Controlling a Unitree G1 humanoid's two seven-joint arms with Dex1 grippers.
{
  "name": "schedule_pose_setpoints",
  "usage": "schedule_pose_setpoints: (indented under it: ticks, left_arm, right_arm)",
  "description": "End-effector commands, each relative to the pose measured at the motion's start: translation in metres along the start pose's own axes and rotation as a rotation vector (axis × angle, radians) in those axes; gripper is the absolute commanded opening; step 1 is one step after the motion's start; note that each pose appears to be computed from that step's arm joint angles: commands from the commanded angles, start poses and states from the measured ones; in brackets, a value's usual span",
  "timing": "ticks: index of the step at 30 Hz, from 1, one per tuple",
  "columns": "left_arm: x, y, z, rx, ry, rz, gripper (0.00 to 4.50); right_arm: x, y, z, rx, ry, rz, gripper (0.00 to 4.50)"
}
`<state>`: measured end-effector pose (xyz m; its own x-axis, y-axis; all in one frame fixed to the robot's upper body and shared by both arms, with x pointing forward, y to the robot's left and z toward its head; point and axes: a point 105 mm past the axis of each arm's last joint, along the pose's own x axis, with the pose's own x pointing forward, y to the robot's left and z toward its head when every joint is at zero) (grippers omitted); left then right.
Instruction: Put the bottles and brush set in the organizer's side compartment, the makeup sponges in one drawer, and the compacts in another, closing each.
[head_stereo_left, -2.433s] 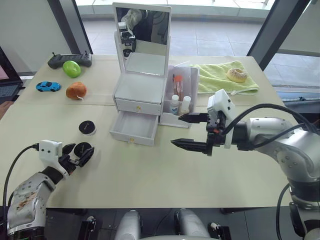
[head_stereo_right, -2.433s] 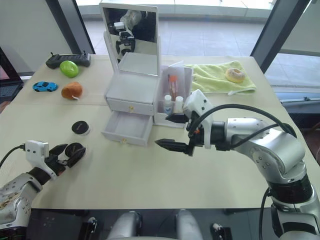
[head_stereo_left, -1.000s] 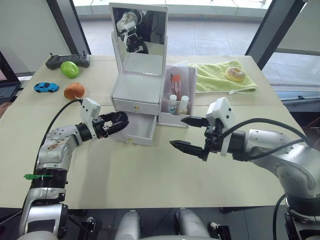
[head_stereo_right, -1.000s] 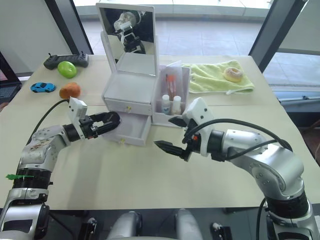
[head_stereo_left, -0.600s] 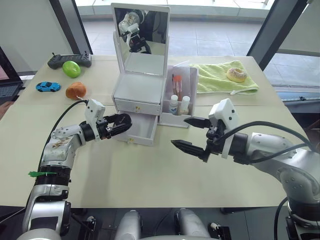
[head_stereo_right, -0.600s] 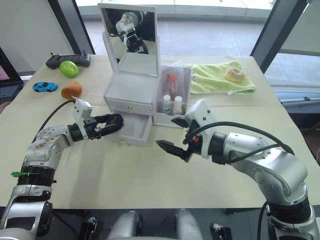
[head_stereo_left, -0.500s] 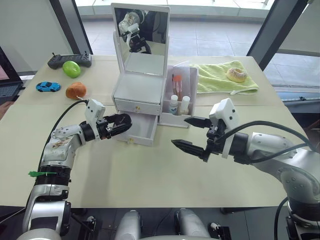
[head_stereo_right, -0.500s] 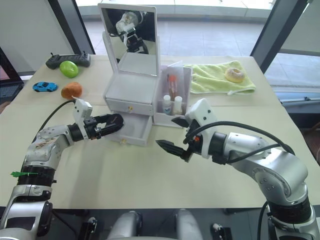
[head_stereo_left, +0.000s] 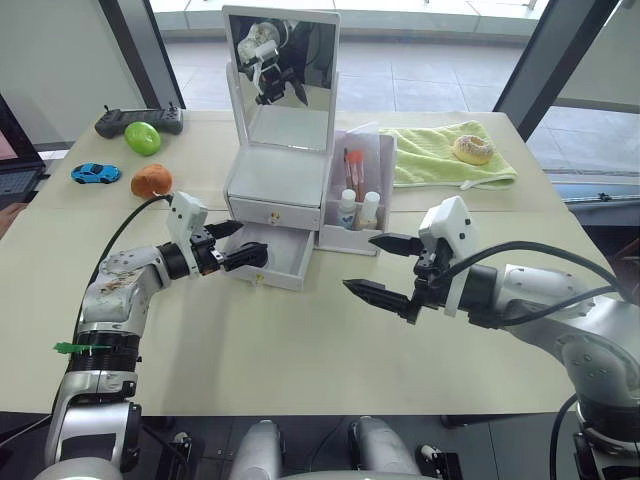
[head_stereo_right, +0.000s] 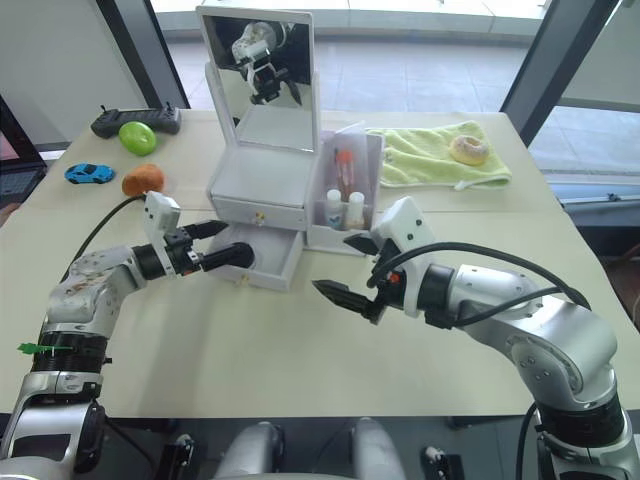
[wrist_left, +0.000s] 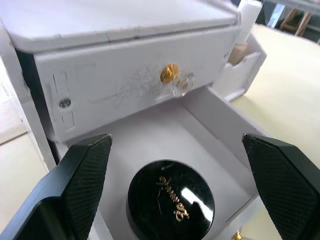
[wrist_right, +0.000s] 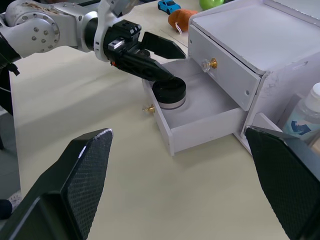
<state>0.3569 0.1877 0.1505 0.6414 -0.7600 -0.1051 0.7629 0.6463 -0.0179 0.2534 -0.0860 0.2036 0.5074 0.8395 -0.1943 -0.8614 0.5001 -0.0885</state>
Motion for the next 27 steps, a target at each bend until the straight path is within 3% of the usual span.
schedule_pose_setpoints:
  ticks: [1,5,8,13,18,23,27]
  left_arm:
    - [-0.023,-0.004,0.022,0.02,-0.043,-0.015,4.49]
    - [-0.064,0.01,0.017,0.017,0.027,0.054,4.49]
    - [-0.111,0.037,0.009,0.035,0.101,0.205,4.49]
    - [-0.201,0.075,-0.009,0.074,0.246,0.494,4.49]
    - [-0.266,0.089,-0.022,0.082,0.315,0.712,4.49]
    - [-0.305,0.092,-0.031,0.063,0.283,0.895,4.49]
    - [-0.311,0.088,-0.04,0.051,0.282,0.912,4.49]
  right_arm:
    - [-0.015,-0.008,0.006,-0.037,-0.017,-0.051,4.5]
    - [-0.041,-0.021,-0.006,-0.018,0.023,-0.131,4.5]
    - [-0.075,-0.034,-0.019,0.018,0.029,-0.232,4.5]
    - [-0.156,-0.048,-0.049,0.099,0.054,-0.435,4.5]
    - [-0.231,-0.055,-0.067,0.137,0.071,-0.627,4.5]
    - [-0.295,-0.058,-0.085,0.196,0.05,-0.808,4.5]
    - [-0.303,-0.06,-0.096,0.212,0.052,-0.824,4.5]
